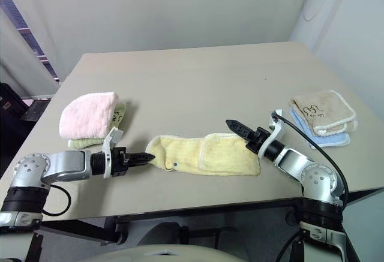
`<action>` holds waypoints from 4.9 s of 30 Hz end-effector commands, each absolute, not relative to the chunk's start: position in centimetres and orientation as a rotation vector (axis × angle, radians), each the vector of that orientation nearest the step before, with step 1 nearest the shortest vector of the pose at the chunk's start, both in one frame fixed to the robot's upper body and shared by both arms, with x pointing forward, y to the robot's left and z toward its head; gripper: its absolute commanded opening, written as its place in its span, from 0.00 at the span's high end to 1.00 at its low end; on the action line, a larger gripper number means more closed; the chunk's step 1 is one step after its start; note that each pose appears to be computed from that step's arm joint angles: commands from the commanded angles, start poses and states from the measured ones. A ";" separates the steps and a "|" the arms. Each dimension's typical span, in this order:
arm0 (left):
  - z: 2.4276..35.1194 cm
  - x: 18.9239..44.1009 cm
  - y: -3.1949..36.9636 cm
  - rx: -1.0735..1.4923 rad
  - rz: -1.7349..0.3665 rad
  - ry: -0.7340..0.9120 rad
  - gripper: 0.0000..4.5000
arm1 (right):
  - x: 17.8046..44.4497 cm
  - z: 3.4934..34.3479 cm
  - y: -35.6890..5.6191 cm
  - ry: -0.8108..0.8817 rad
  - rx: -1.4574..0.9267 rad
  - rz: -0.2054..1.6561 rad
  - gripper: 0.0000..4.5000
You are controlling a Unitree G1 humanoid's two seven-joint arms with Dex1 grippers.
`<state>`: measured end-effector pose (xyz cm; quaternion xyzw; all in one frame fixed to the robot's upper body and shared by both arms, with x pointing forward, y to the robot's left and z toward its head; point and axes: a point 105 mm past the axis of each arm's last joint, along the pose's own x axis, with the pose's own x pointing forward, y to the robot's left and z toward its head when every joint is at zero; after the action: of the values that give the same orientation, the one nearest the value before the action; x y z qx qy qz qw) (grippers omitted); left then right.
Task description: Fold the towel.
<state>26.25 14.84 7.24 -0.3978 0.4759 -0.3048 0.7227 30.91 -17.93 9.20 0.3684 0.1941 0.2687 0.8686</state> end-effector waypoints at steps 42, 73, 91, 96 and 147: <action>11.8 26.4 -6.4 -0.112 -1.759 0.714 1.00 | 24.2 11.1 -27.3 0.252 0.514 0.210 0.00; 18.1 26.8 -5.4 -0.276 -1.877 0.333 0.00 | 25.1 16.5 -25.5 0.024 0.447 0.343 0.14; 13.1 28.5 1.3 -0.037 -1.718 0.316 0.99 | 25.9 14.7 -17.6 0.171 0.318 0.791 1.00; 7.3 28.6 -0.2 -0.031 -1.641 0.415 0.99 | 26.5 10.5 -17.1 0.295 0.308 0.782 1.00; 13.6 26.8 5.5 0.017 -1.650 0.053 0.01 | 27.0 6.2 -22.8 0.889 0.693 0.733 0.00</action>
<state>26.86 5.17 12.12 -0.0036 0.0635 -0.7315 0.6789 26.62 -23.96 6.14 0.3209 0.4144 0.3203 0.7891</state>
